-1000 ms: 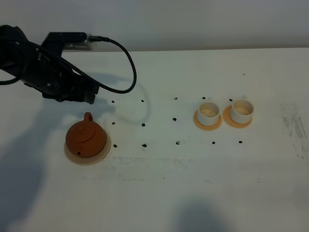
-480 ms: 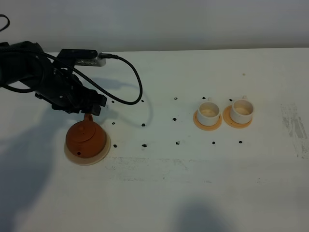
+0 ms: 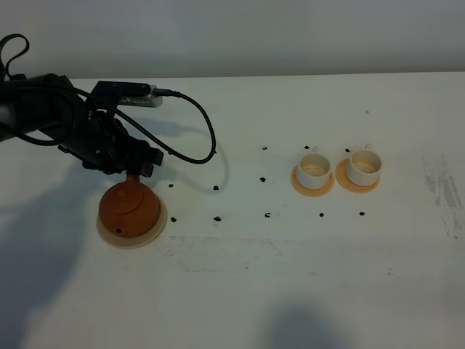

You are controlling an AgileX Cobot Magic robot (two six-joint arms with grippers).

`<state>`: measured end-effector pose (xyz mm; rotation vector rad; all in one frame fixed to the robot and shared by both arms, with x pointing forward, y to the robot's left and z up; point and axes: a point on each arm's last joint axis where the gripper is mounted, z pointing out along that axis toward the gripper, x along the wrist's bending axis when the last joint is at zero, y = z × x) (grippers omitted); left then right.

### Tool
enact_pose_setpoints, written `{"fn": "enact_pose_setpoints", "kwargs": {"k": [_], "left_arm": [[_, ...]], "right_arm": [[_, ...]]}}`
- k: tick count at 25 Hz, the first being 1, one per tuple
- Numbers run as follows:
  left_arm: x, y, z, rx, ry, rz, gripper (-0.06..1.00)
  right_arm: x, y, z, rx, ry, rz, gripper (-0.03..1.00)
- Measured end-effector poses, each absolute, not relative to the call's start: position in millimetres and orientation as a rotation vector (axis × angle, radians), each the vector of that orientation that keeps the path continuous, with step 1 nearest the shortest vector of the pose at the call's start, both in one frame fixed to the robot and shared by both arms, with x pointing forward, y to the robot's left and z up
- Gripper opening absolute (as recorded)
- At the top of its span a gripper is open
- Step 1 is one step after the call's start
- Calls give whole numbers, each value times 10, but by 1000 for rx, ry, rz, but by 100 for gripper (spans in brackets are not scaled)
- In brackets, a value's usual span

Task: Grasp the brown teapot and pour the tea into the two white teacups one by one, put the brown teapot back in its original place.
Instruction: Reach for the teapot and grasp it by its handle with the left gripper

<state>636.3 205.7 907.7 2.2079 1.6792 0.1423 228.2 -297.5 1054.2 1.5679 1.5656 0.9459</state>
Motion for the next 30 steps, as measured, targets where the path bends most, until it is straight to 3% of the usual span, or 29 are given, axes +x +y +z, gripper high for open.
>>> {"fn": "enact_pose_setpoints", "kwargs": {"k": [30], "left_arm": [[6385,2124,9049,2413,1473,260,51]], "right_arm": [[2283,-2975,10540,1568,1566,945,46]]}}
